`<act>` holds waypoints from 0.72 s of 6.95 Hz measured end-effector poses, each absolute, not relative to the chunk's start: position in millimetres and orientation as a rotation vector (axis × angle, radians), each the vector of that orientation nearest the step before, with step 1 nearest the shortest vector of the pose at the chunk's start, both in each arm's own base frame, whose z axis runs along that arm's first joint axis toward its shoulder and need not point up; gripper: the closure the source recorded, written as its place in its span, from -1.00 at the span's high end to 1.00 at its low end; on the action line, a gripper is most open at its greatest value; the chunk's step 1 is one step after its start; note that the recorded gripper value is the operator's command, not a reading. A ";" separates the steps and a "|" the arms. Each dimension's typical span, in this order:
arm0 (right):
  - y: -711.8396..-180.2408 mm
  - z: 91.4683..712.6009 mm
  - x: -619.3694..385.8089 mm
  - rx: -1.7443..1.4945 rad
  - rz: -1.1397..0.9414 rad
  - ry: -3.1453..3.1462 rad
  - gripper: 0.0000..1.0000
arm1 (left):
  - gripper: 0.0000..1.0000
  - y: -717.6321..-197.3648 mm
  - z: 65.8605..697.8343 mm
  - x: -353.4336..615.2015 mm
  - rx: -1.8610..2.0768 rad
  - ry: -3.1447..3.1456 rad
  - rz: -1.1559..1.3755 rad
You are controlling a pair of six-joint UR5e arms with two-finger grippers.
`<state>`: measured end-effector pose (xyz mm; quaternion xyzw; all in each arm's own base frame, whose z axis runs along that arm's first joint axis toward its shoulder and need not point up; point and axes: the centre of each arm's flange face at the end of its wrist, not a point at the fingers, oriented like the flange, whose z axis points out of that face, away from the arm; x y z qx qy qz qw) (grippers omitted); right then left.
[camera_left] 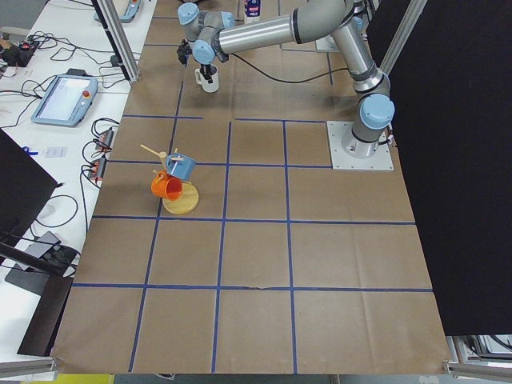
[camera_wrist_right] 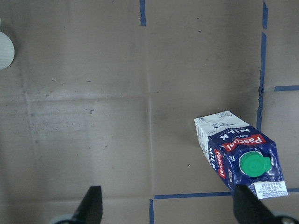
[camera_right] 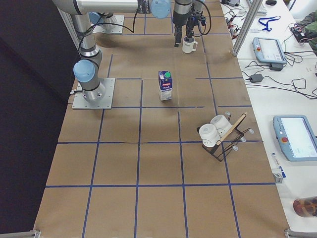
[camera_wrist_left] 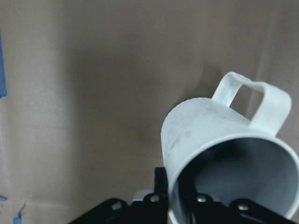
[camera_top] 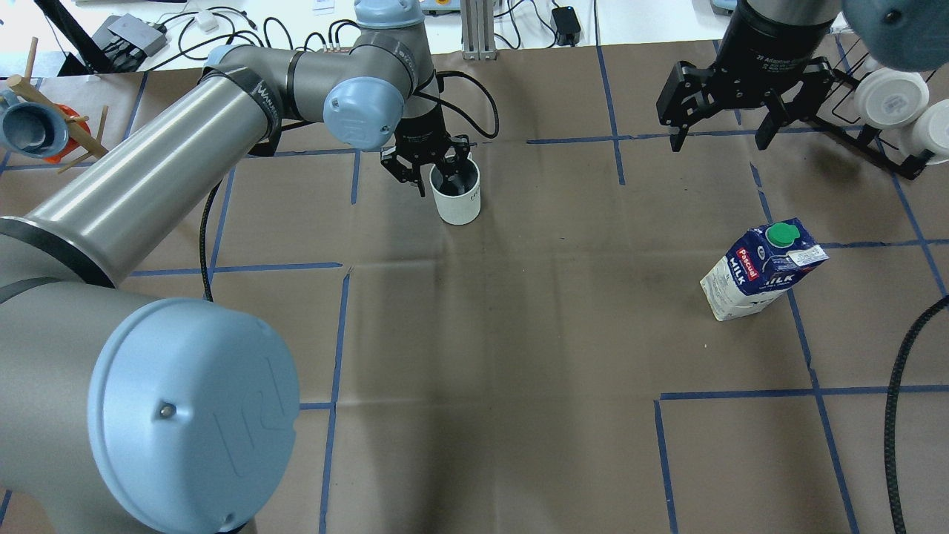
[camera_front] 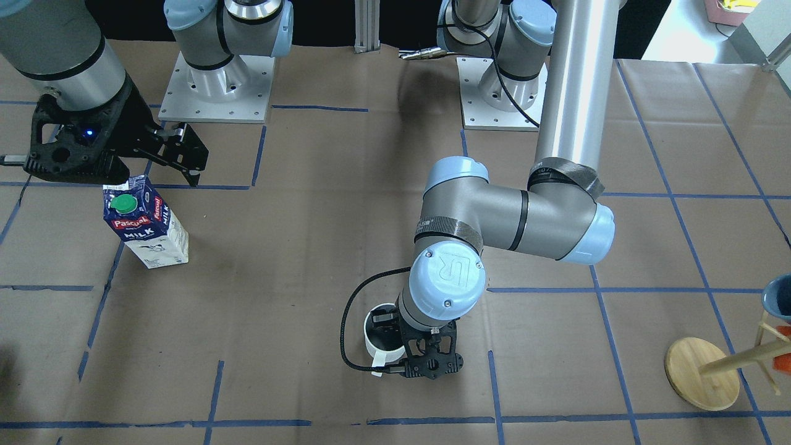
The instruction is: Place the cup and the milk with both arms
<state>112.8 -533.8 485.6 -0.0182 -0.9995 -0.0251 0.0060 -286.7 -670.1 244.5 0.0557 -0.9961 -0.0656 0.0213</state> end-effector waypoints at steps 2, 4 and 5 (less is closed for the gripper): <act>-533.8 485.9 112.8 -0.056 -0.078 -3.129 1.00 | 1.00 -665.8 274.4 -283.6 0.159 -3.088 -0.157; -533.9 485.6 112.8 -0.049 -0.079 -3.129 1.00 | 1.00 -644.4 340.1 -264.3 0.131 -3.147 -0.100; -533.8 485.3 112.1 -0.040 -0.081 -3.127 1.00 | 0.99 -623.6 380.8 -251.8 0.094 -3.173 -0.100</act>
